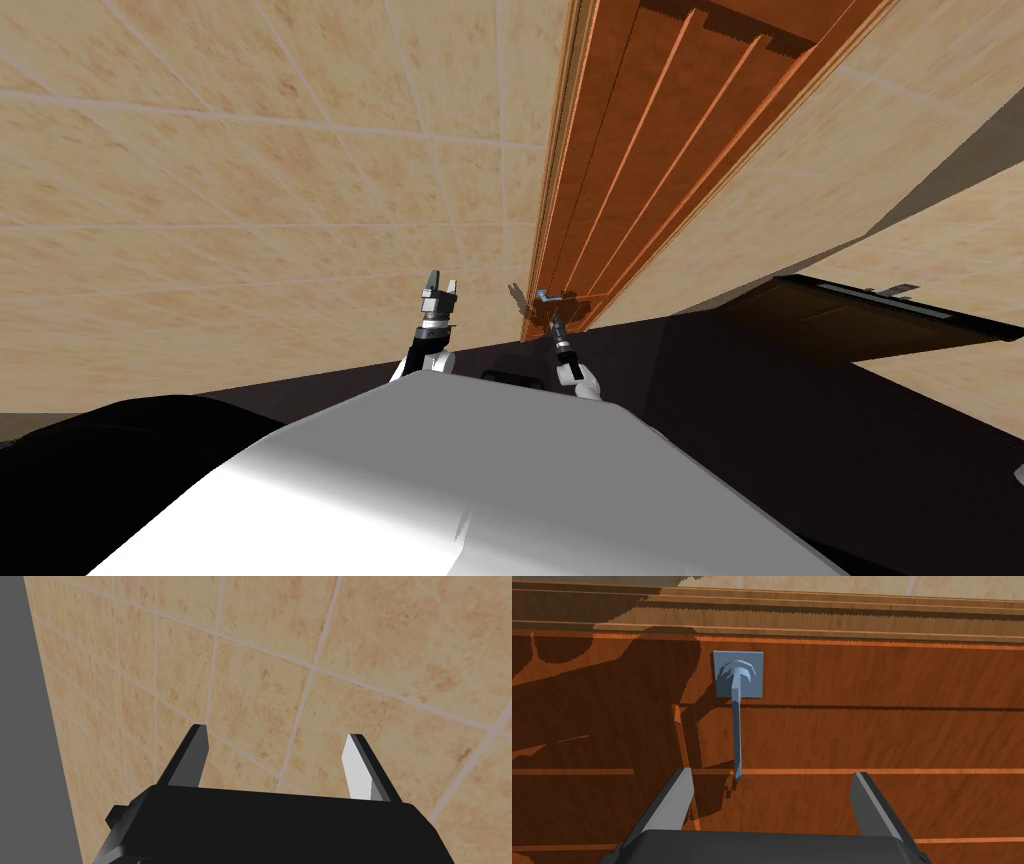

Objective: Pull the door open

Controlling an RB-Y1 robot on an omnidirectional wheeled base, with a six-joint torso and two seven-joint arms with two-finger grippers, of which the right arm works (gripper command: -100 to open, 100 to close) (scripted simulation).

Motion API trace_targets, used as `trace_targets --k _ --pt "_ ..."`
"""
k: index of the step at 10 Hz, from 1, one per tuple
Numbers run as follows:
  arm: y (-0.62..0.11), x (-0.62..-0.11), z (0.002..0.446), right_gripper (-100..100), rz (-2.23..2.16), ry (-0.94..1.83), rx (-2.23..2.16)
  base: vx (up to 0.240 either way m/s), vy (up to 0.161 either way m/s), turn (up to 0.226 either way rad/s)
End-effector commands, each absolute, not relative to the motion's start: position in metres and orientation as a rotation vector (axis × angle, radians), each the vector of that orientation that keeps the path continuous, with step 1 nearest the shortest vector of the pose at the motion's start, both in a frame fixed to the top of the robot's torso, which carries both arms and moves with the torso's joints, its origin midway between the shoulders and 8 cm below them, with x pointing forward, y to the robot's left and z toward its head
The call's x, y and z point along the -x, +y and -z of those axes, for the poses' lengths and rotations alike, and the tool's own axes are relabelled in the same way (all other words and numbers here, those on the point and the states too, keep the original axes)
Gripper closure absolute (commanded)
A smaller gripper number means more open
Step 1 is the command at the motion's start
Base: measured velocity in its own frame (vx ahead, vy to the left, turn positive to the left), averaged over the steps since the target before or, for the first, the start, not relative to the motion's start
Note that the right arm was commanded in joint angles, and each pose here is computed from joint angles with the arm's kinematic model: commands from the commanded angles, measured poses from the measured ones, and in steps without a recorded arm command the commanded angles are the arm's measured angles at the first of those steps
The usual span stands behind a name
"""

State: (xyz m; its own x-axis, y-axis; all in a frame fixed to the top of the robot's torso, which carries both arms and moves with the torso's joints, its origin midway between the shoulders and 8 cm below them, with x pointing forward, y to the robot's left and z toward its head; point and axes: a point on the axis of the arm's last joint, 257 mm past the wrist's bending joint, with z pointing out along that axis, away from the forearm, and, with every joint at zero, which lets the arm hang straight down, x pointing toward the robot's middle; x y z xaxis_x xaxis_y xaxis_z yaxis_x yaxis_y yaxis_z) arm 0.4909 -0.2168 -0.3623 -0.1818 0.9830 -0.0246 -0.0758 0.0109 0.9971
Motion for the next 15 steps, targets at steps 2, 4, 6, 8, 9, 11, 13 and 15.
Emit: trace_targets --k 2,4,6,8,9,11,13,15 --pt "-0.216 -0.491 0.369 -100 -1.364 1.308 -1.06 0.029 -0.094 0.084" --pt "-0.215 -0.49 0.378 -100 -1.363 1.328 -1.077 0.055 -0.101 0.113" --pt "-0.215 -0.49 0.384 -100 -1.362 1.341 -1.089 0.037 -0.114 0.123" --pt "-0.216 -0.489 0.391 -100 -1.36 1.355 -1.101 0.031 -0.11 0.088" --pt "-0.215 -0.489 0.389 -100 -1.361 1.351 -1.097 0.017 -0.046 0.021" --pt "-0.232 -0.489 0.383 -100 -1.354 1.32 -1.1 0.031 0.083 0.161" --pt "-0.259 -0.48 0.393 -100 -1.315 1.308 -1.138 0.025 0.103 0.098" --pt "-0.259 -0.48 0.393 -100 -1.315 1.308 -1.138 0.049 0.085 0.082"
